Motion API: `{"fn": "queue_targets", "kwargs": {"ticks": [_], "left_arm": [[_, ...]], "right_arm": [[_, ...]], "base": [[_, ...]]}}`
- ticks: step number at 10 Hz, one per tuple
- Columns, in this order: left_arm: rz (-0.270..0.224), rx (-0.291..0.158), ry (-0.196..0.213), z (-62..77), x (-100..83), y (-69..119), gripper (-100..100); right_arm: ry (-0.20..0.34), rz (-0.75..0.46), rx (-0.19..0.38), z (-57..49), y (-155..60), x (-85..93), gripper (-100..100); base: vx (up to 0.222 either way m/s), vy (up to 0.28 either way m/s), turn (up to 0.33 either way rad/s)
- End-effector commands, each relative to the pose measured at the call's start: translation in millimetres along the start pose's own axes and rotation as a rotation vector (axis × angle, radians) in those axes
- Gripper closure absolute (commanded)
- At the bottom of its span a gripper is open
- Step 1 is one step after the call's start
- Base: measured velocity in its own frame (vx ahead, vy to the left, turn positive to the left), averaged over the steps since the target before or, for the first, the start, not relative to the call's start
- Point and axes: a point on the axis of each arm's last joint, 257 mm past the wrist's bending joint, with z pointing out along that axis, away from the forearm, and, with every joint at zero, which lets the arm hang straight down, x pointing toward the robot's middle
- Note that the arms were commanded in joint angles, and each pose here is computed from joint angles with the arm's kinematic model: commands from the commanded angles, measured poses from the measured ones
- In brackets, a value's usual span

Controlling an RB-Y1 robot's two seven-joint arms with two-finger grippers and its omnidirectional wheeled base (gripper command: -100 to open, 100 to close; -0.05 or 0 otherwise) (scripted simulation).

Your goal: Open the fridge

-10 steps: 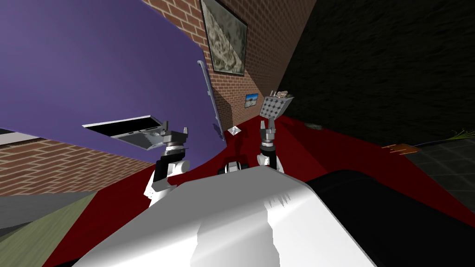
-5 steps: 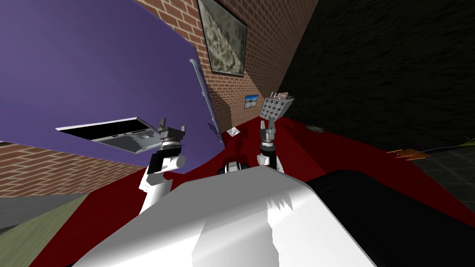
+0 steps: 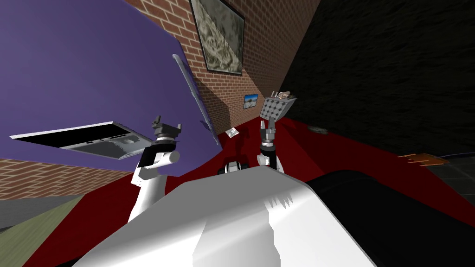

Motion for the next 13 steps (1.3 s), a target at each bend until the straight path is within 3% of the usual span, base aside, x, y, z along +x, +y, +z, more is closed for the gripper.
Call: {"fn": "queue_targets", "kwargs": {"ticks": [1, 2, 4, 5, 7, 8, 10, 11, 12, 13], "left_arm": [[-0.035, -0.03, -0.05, 20.4, -30.4, -4.0, -100], [-0.037, -0.039, -0.055, 21.7, -32.1, -1.0, -100], [-0.076, -0.055, -0.105, 40.4, -60.9, -11.9, -100], [-0.079, -0.071, -0.113, 41.1, -62.9, -7.3, -100], [-0.127, -0.082, -0.167, 59.3, -92.8, -21.2, -100], [-0.128, -0.099, -0.173, 58.6, -94.1, -16.8, -100], [-0.18, -0.102, -0.218, 74.7, -118.5, -36.7, -100], [-0.185, -0.12, -0.233, 73.5, -124.1, -29.3, -100], [-0.214, -0.124, -0.255, 80.7, -135.2, -39.4, -100], [-0.216, -0.129, -0.262, 79.9, -138.3, -36.5, -100]], "right_arm": [[0.0, 0.0, 0.0, 0.0, 0.0, 0.0, 0], [0.0, 0.0, 0.0, 0.0, 0.0, 0.0, 0], [0.0, 0.0, 0.0, 0.0, 0.0, 0.0, 0], [0.0, 0.0, 0.0, -0.1, 0.0, 0.0, 0], [0.0, 0.0, 0.0, 0.0, 0.0, 0.0, 0], [0.0, 0.0, 0.0, 0.0, 0.0, 0.0, 0], [0.0, 0.0, 0.0, 0.0, 0.0, 0.0, 0], [0.0, 0.0, 0.0, 0.0, 0.0, 0.0, 0], [0.0, 0.0, 0.0, 0.0, 0.0, 0.0, 0], [0.0, 0.0, 0.0, 0.0, 0.0, 0.0, 0]], "base": [[0.114, -0.201, 0.058], [0.097, -0.179, 0.028], [0.105, -0.194, 0.045], [0.113, -0.152, 0.028], [0.098, -0.189, 0.046], [0.093, -0.172, 0.03], [0.108, -0.189, 0.042], [0.082, -0.164, 0.032], [0.075, -0.16, 0.029], [0.056, -0.114, 0.02]]}}
